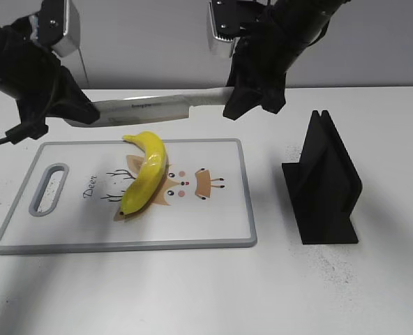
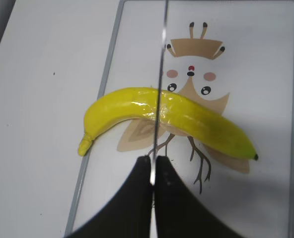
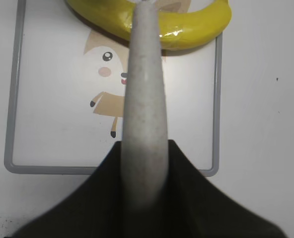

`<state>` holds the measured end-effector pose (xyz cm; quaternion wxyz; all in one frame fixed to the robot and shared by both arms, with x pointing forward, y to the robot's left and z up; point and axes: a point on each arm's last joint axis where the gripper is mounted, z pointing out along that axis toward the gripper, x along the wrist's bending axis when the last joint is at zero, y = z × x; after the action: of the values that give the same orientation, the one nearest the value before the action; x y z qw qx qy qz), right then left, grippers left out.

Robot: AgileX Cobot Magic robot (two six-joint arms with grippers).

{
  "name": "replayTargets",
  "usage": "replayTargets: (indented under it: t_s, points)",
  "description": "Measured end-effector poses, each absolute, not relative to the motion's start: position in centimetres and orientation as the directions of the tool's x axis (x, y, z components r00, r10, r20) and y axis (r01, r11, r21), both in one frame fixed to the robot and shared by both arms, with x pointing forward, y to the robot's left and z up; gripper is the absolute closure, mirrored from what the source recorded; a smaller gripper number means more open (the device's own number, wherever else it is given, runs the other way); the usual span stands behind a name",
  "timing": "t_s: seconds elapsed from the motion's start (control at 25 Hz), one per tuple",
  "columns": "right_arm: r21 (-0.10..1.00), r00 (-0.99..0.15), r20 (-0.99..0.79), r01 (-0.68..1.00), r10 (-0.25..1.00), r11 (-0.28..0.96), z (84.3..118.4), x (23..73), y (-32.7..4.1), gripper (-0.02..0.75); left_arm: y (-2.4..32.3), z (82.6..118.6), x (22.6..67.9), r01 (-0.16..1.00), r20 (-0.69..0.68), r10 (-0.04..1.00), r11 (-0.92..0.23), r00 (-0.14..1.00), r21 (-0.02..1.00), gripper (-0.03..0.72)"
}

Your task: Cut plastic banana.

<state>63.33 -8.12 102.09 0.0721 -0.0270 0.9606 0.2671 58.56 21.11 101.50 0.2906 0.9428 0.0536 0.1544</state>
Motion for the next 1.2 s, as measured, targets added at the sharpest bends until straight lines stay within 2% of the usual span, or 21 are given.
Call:
replayTargets:
  t_s: [0.2, 0.4, 0.52, 0.92, 1.2]
  points:
    - [0.474, -0.994, -0.109, -0.041, 0.012, 0.880, 99.4, 64.2, -7.9, 0.577, 20.9, 98.2, 60.0, 0.051, 0.230, 0.206, -0.840, 0.951, 0.541, 0.702]
    - [0.416, -1.000, 0.000, 0.022, 0.024, 0.909, 92.2, 65.3, -7.5, 0.575, 20.3, 92.2, 61.3, 0.111, 0.154, 0.213, -0.861, 0.965, 0.496, 0.699]
    - [0.403, -0.998, 0.041, 0.054, 0.040, 0.914, 91.0, 65.4, -7.4, 0.573, 19.9, 91.4, 61.7, 0.103, 0.153, 0.201, -0.867, 0.968, 0.487, 0.696]
    - [0.367, -0.999, 0.039, 0.033, 0.020, 0.930, 92.5, 64.8, -7.5, 0.571, 19.2, 93.4, 61.0, 0.034, 0.219, 0.154, -0.883, 0.963, 0.469, 0.696]
    - [0.400, -0.999, -0.048, -0.014, 0.006, 0.917, 98.9, 63.6, -7.9, 0.570, 19.3, 99.3, 59.3, -0.060, 0.318, 0.108, -0.877, 0.942, 0.476, 0.702]
